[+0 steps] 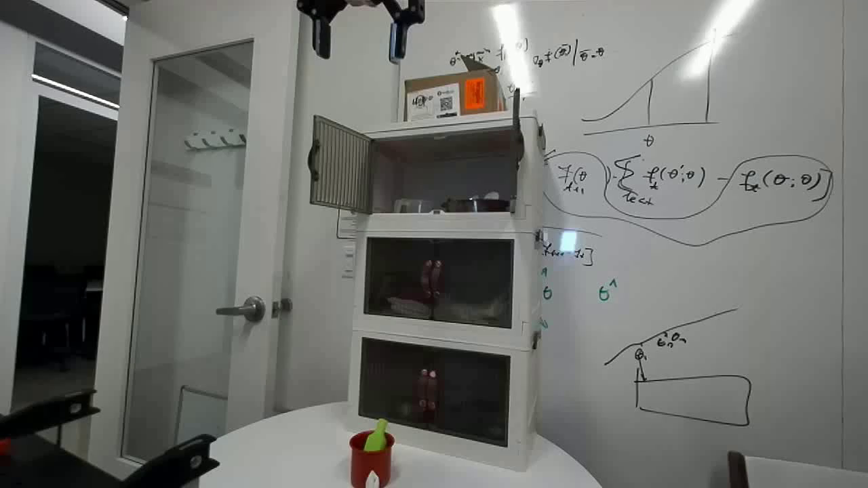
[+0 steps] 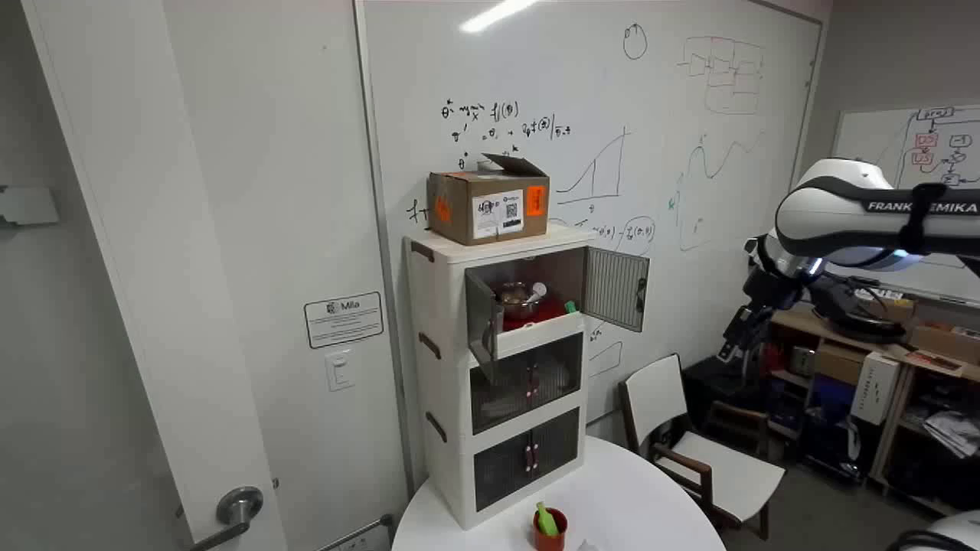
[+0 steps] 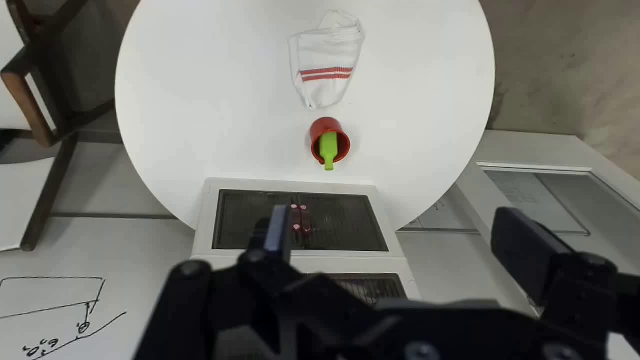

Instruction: Remove the silver bowl from the top cabinet and put it on the table

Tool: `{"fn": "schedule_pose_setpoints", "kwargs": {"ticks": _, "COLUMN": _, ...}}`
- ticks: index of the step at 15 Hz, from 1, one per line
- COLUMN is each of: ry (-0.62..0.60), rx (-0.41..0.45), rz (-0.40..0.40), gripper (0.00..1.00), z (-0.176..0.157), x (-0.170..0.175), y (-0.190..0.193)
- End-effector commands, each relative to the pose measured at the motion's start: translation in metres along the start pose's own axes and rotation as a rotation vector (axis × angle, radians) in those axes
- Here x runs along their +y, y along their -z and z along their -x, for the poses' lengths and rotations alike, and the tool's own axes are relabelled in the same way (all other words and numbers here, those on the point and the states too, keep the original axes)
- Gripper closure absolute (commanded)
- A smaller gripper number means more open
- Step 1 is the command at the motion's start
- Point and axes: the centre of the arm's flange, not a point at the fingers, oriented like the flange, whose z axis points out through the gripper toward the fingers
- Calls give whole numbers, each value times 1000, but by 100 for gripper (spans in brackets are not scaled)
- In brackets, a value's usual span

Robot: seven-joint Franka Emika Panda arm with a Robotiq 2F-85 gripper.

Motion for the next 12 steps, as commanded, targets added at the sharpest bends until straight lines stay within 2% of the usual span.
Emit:
{"fn": "schedule_pose_setpoints", "kwargs": {"ticks": 1, "ry": 0, "rx": 0, "rz": 0, "gripper": 0, "z": 0, "x": 0, "y": 0}}
{"fn": "schedule_pose_setpoints", "kwargs": {"ticks": 11, "ry": 0, "rx": 0, "rz": 0, "gripper": 0, "z": 0, "x": 0, "y": 0}}
{"fn": "schedule_pose_setpoints", "kwargs": {"ticks": 12, "ry": 101, "rx": -88, "rz": -47, "gripper": 0, "z": 12, "x": 2, "y": 8}}
